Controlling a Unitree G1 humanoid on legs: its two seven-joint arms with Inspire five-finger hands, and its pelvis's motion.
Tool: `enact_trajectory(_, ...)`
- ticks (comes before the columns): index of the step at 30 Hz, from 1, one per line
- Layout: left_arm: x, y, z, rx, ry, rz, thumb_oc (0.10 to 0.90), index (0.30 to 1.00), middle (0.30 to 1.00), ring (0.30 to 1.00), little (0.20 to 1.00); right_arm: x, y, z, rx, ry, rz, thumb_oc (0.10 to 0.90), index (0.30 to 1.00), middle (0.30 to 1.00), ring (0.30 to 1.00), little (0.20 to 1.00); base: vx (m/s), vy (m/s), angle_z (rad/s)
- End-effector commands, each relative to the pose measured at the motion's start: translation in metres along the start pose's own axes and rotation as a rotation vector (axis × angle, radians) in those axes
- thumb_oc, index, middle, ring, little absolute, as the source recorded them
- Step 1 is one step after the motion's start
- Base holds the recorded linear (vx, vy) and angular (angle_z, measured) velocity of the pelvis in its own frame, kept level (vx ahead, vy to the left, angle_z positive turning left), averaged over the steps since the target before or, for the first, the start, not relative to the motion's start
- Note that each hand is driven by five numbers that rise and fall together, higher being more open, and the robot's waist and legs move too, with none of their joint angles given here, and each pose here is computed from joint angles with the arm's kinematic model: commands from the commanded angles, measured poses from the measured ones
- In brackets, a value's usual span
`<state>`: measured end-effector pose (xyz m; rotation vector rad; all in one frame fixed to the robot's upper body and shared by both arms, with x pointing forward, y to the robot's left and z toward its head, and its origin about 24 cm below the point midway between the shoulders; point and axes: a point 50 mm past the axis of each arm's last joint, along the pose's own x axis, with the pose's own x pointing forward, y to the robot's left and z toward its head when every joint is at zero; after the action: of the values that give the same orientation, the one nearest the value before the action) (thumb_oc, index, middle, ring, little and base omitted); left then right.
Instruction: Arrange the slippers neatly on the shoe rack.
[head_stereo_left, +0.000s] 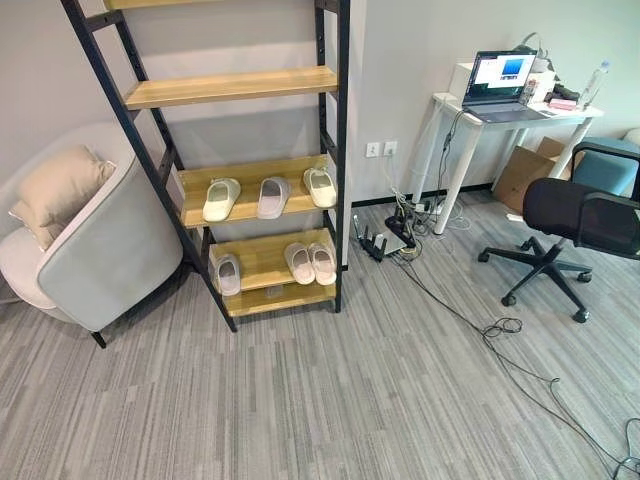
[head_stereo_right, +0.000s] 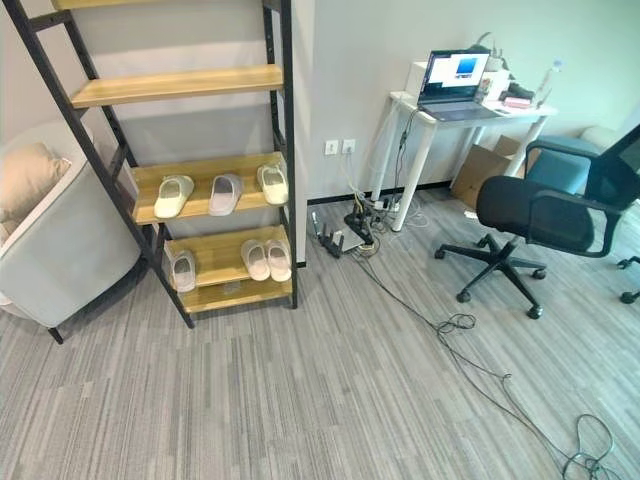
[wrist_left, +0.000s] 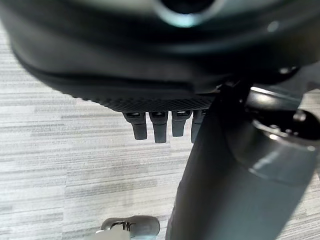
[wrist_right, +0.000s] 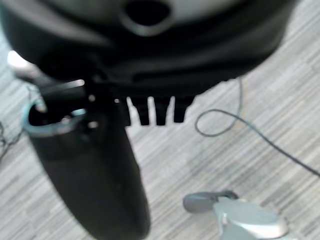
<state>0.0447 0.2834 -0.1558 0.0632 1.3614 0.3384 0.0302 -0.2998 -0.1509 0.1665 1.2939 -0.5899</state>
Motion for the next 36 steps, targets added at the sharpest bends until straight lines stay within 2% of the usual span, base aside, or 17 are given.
enact_trajectory(1,0.000,0.009,0.015,-0.017,-0.060,0.052,0.800,0.900,0.900,0.900,0.900,0.000,0.001,-0.007,0.039,0.006,-0.027,0.800,0.900,0.900,0.900,0.900,0.00,0.000,0.00)
enact_trajectory(4,0.000,0.007,0.015,-0.020,-0.067,0.060,0.800,0.900,0.900,0.900,0.900,-0.001,-0.003,-0.004,0.187,-0.017,-0.039,0.800,0.900,0.900,0.900,0.900,0.01,-0.012,0.00)
enact_trajectory(6,0.001,-0.006,0.011,0.006,-0.053,0.035,0.800,0.900,0.900,0.900,0.900,0.001,0.013,-0.002,0.077,-0.023,0.000,0.800,0.900,0.900,0.900,0.900,0.03,-0.036,-0.01)
enact_trajectory(7,0.001,-0.006,0.010,0.006,-0.053,0.035,0.800,0.900,0.900,0.900,0.900,0.001,0.013,-0.002,0.076,-0.023,0.000,0.800,0.900,0.900,0.900,0.900,0.03,-0.041,0.02)
enact_trajectory(8,0.001,-0.016,0.011,0.037,-0.056,0.010,0.800,0.900,0.900,0.900,0.900,0.002,0.026,0.000,-0.032,-0.035,0.036,0.800,0.900,0.900,0.900,0.900,0.02,-0.048,0.03)
enact_trajectory(10,0.002,-0.021,0.012,0.051,-0.058,-0.003,0.800,0.900,0.900,0.900,0.900,0.002,0.031,0.001,-0.081,-0.041,0.052,0.800,0.900,0.900,0.900,0.900,0.01,-0.058,0.04)
enact_trajectory(11,0.002,-0.031,0.016,0.093,-0.071,-0.028,0.800,0.900,0.900,0.900,0.900,0.002,0.039,0.003,-0.165,-0.053,0.075,0.800,0.900,0.900,0.900,0.900,0.00,-0.049,0.03)
enact_trajectory(18,0.001,-0.038,0.050,0.202,-0.179,-0.039,0.800,0.900,0.900,0.900,0.900,0.002,0.053,0.022,-0.259,-0.123,0.110,0.800,0.900,0.900,0.900,0.900,-0.05,-0.089,0.33)
enact_trajectory(21,0.001,-0.040,0.058,0.194,-0.197,-0.031,0.800,0.900,0.900,0.900,0.900,0.001,0.061,0.024,-0.399,-0.135,0.128,0.800,0.900,0.900,0.900,0.900,-0.01,-0.098,0.38)
enact_trajectory(22,0.001,-0.040,0.058,0.194,-0.197,-0.031,0.800,0.900,0.900,0.900,0.900,0.001,0.061,0.024,-0.399,-0.135,0.128,0.800,0.900,0.900,0.900,0.900,0.28,-0.045,0.82)
enact_trajectory(23,0.002,-0.041,0.044,0.206,-0.147,-0.032,0.800,0.900,0.900,0.900,0.900,0.002,0.058,0.021,-0.484,-0.114,0.118,0.800,0.900,0.900,0.900,0.900,0.25,0.008,0.86)
enact_trajectory(29,0.002,-0.032,0.009,0.170,-0.034,-0.017,0.800,0.900,0.900,0.900,0.900,0.001,0.058,0.026,-0.371,-0.137,0.115,0.800,0.900,0.900,0.900,0.900,0.31,0.163,0.20)
enact_trajectory(32,0.000,-0.017,-0.012,0.187,0.036,0.018,0.800,0.900,0.900,0.900,0.900,0.001,0.066,0.023,-0.400,-0.145,0.137,0.800,0.900,0.900,0.900,0.900,0.40,0.339,-0.45)
enact_trajectory(34,0.001,-0.017,0.000,0.311,-0.015,0.022,0.800,0.900,0.900,0.900,0.900,-0.004,0.095,0.038,-0.426,-0.229,0.209,0.800,0.900,0.900,0.900,0.900,0.55,0.623,-0.16)
enact_trajectory(36,0.002,-0.019,0.009,0.338,-0.044,0.020,0.800,0.900,0.900,0.900,0.900,-0.005,0.101,0.045,-0.415,-0.259,0.222,0.800,0.900,0.900,0.900,0.900,0.20,0.246,0.17)
